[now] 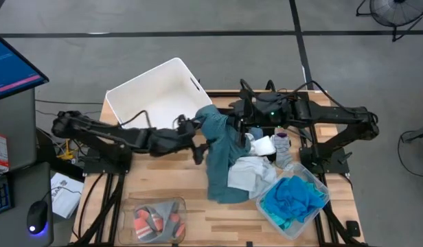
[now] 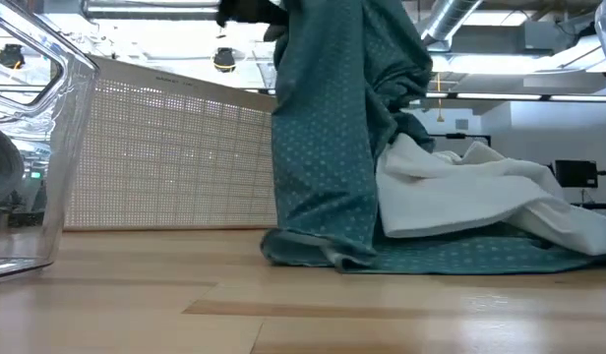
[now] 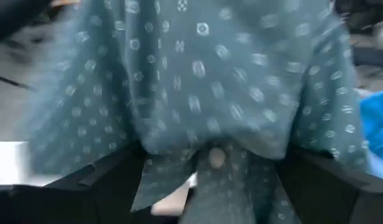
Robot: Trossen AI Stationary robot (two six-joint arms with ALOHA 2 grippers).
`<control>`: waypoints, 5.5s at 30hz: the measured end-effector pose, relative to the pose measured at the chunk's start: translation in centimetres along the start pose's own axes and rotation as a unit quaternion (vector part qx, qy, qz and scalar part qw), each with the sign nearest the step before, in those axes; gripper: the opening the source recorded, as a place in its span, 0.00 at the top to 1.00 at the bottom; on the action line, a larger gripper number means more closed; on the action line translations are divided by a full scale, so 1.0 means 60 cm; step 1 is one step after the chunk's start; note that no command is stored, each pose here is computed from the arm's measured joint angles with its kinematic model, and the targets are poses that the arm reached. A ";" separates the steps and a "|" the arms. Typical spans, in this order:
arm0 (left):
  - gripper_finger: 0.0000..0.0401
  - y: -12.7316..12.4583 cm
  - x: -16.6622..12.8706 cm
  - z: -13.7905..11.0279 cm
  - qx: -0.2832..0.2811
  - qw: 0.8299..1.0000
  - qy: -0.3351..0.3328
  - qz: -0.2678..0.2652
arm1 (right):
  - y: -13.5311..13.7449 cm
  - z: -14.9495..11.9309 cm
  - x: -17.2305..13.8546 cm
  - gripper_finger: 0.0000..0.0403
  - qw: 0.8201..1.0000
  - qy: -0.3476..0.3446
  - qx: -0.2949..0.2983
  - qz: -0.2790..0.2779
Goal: Pick & Place Cloths
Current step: Put the green patterned long-sleeve polo into the white bin, then put the top white sock into the left transparent bin
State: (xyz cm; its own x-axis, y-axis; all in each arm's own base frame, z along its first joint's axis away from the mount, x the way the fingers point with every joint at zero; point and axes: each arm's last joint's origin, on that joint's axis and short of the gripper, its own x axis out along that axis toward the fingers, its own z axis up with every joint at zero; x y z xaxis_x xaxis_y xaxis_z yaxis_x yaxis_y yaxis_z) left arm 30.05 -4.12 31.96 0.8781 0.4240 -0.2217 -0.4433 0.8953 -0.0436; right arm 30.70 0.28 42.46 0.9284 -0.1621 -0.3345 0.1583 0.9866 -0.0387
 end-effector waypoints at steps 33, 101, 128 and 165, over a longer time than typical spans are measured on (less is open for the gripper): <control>0.73 -0.002 0.093 0.033 -0.151 0.901 -0.183 -0.364 | -0.001 0.044 -0.005 0.96 0.986 -0.128 0.021 0.102; 0.99 0.326 -0.081 0.040 -0.001 0.954 0.218 0.204 | -0.077 -0.015 -0.112 0.70 0.993 0.083 0.076 0.026; 0.32 0.266 -0.089 -0.027 -0.174 0.923 0.330 0.090 | -0.074 -0.138 0.006 0.47 0.895 0.432 0.091 -0.062; 0.39 0.185 -0.190 0.081 -0.203 0.974 0.008 -0.098 | -0.066 -0.386 0.008 0.99 0.851 0.501 0.139 -0.071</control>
State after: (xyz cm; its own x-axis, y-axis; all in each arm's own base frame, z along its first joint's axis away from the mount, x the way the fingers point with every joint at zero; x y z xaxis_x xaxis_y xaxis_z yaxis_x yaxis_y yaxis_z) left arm 15.98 1.64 38.72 0.9515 0.2451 -0.1862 -0.3052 0.8296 -0.4675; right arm 22.72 -3.32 20.63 0.1623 -0.0463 -0.9857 0.4486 0.8931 0.0320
